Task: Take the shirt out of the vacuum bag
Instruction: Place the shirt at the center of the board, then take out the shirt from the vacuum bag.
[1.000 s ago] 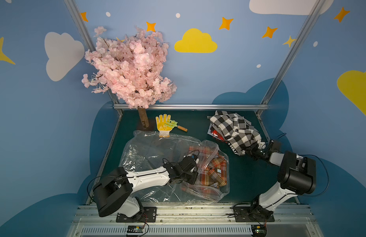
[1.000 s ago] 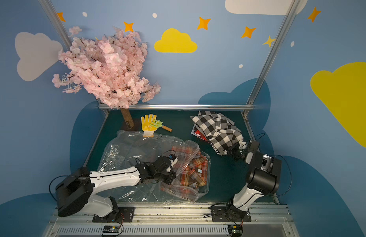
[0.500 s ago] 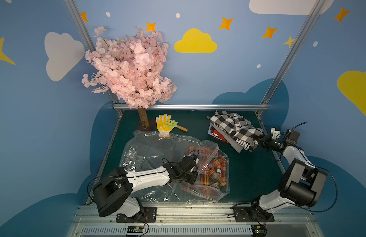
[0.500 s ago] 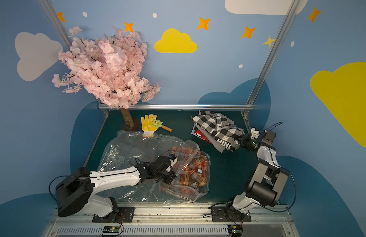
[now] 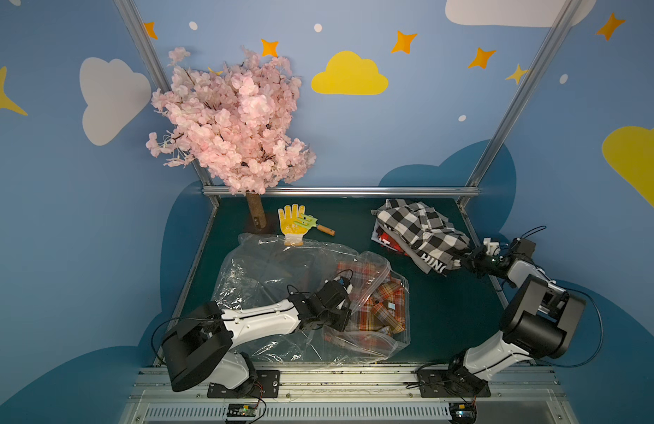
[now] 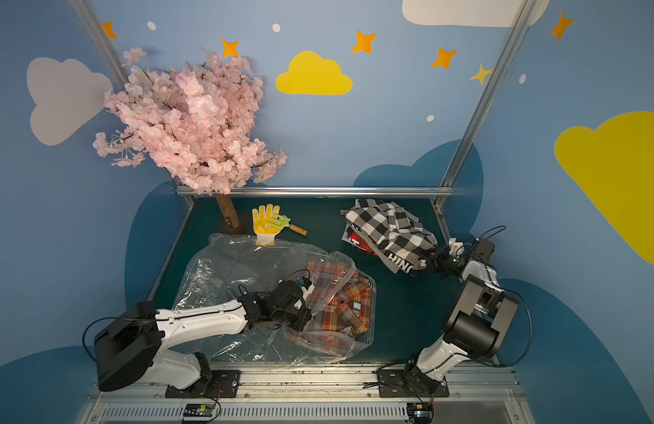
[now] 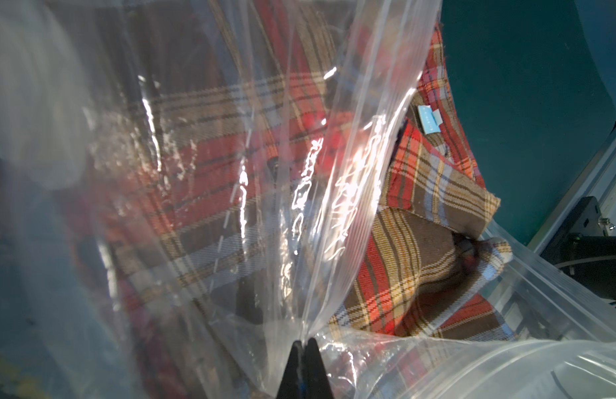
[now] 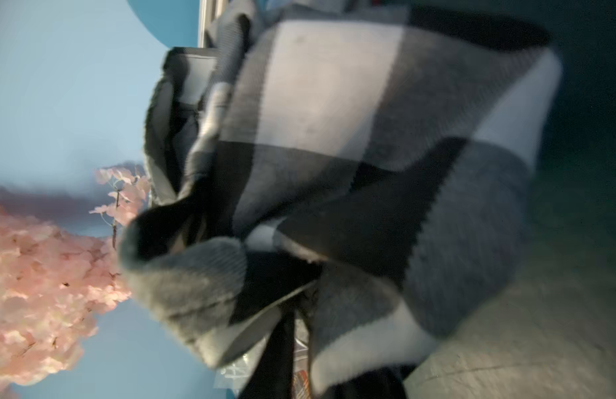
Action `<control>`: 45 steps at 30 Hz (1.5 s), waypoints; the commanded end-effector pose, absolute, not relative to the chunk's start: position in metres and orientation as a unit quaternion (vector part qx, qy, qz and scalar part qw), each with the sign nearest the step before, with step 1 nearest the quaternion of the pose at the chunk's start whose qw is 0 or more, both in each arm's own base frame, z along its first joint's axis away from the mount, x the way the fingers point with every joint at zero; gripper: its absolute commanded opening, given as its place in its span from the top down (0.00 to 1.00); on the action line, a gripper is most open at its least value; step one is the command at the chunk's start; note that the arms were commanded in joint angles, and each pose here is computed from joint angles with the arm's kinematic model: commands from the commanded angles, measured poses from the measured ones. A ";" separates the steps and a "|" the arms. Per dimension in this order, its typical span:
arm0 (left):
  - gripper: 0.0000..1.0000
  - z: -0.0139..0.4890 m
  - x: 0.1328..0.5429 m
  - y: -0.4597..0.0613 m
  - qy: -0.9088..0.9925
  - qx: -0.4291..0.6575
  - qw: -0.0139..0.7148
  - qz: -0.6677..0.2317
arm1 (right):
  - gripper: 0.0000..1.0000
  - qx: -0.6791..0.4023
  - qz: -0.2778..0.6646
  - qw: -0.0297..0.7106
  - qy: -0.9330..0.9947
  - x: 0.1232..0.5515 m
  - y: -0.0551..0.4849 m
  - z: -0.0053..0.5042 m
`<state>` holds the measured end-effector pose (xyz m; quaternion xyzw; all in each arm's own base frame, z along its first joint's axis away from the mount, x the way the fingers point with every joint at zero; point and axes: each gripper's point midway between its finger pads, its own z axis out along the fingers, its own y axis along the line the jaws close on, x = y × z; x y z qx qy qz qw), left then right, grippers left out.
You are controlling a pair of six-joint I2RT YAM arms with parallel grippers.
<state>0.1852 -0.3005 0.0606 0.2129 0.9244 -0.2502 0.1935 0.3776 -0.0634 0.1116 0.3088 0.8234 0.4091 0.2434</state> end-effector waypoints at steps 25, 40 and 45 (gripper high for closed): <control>0.97 0.098 0.190 -0.305 0.911 0.219 0.216 -0.276 | 0.34 0.254 0.501 0.197 0.804 0.279 0.056 0.149; 0.97 0.097 0.184 -0.320 0.902 0.236 0.213 -0.291 | 0.34 0.172 0.457 0.041 0.872 0.159 0.156 0.066; 0.97 0.089 0.181 -0.322 0.903 0.239 0.208 -0.291 | 0.33 0.159 0.426 0.024 0.890 0.130 0.161 0.056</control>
